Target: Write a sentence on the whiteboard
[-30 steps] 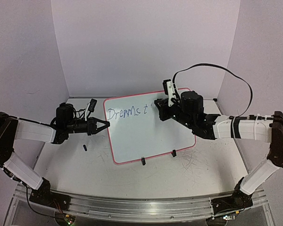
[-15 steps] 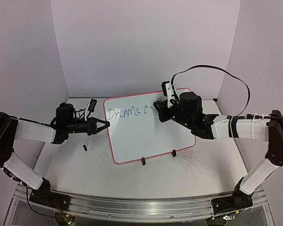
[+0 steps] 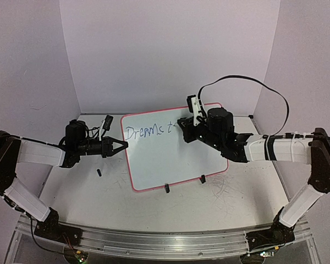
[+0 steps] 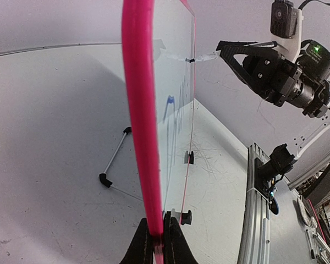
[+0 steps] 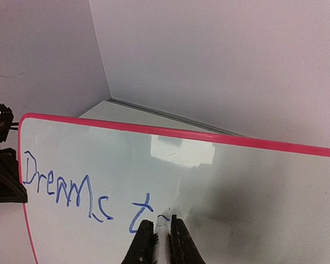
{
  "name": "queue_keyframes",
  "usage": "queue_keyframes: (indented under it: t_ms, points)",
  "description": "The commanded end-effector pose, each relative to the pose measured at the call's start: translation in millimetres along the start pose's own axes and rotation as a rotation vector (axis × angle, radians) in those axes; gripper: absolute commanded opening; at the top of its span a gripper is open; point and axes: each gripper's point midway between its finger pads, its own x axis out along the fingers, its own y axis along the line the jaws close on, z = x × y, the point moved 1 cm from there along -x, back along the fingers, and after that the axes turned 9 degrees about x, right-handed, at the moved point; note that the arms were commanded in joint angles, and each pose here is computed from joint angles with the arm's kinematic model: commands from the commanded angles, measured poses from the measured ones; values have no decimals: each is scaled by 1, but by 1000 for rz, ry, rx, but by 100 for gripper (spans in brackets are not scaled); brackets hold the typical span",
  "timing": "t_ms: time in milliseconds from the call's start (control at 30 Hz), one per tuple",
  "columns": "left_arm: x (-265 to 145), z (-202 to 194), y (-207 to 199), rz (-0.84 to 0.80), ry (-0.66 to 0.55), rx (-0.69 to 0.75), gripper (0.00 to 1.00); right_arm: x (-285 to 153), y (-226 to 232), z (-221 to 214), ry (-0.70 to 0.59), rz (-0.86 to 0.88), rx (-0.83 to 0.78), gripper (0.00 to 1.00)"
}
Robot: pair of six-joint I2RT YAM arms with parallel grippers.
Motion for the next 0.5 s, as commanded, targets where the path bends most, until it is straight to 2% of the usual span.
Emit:
queue_keyframes:
  t_ms: [0, 267, 467]
  points:
    - [1, 25, 0, 22, -50, 117, 0, 4, 11, 6, -19, 26, 11, 0]
    - [1, 26, 0, 21, -51, 118, 0, -1, 6, -19, 43, 10, 21, 0]
    - [1, 25, 0, 21, -50, 117, 0, -7, -1, -18, 33, -29, 17, 0]
